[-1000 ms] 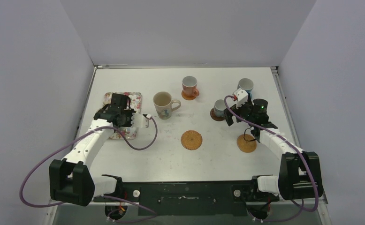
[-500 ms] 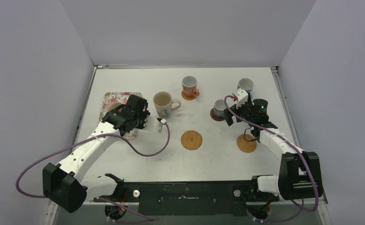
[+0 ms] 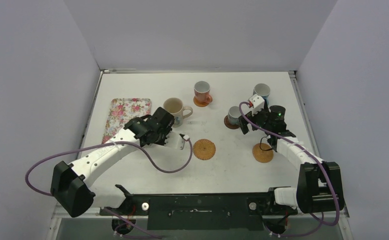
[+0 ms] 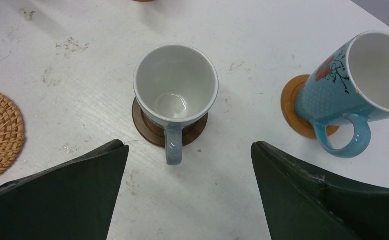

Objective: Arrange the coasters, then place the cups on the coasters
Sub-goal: Pick up the cup from the tray, then place the cup at the center of the board.

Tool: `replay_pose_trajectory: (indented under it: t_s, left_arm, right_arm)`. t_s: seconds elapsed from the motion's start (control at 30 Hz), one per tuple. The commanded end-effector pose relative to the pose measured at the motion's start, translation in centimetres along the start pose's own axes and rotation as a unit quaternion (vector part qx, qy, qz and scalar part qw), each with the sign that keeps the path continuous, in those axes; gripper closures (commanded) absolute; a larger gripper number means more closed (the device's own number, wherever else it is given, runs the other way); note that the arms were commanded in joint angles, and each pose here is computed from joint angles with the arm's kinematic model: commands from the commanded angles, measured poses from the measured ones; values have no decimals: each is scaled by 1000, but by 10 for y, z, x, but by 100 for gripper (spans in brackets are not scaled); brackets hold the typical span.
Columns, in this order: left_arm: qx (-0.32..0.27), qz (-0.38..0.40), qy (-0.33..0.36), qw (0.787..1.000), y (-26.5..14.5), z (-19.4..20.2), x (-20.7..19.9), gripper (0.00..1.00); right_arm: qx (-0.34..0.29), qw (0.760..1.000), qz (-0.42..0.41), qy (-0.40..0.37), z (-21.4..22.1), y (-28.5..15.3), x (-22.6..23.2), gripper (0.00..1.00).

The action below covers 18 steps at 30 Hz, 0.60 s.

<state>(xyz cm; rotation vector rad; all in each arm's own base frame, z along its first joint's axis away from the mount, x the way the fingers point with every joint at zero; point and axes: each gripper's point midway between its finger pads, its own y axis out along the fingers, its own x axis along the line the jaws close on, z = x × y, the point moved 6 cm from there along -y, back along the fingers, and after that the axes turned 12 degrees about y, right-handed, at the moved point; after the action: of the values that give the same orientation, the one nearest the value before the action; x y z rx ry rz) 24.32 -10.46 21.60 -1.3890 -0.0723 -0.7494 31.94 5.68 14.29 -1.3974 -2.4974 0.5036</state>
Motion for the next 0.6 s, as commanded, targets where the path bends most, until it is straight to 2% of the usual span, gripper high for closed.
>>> replay_pose_trajectory:
  t_s: [0.0,0.2,0.57]
  left_arm:
    - [15,-48,-33,998,-8,-13,26,100]
    - [65,-39,-45,996,12,-30,28,100]
    - [-8,-11,-63,998,10,-72,48,100]
  right_arm:
    - [-33,999,11,-21,-23,-1,-7,0]
    - [-33,999,11,-20,-23,-1,-7,0]
    - [-30,999,12,-20,-22,0,-8,0]
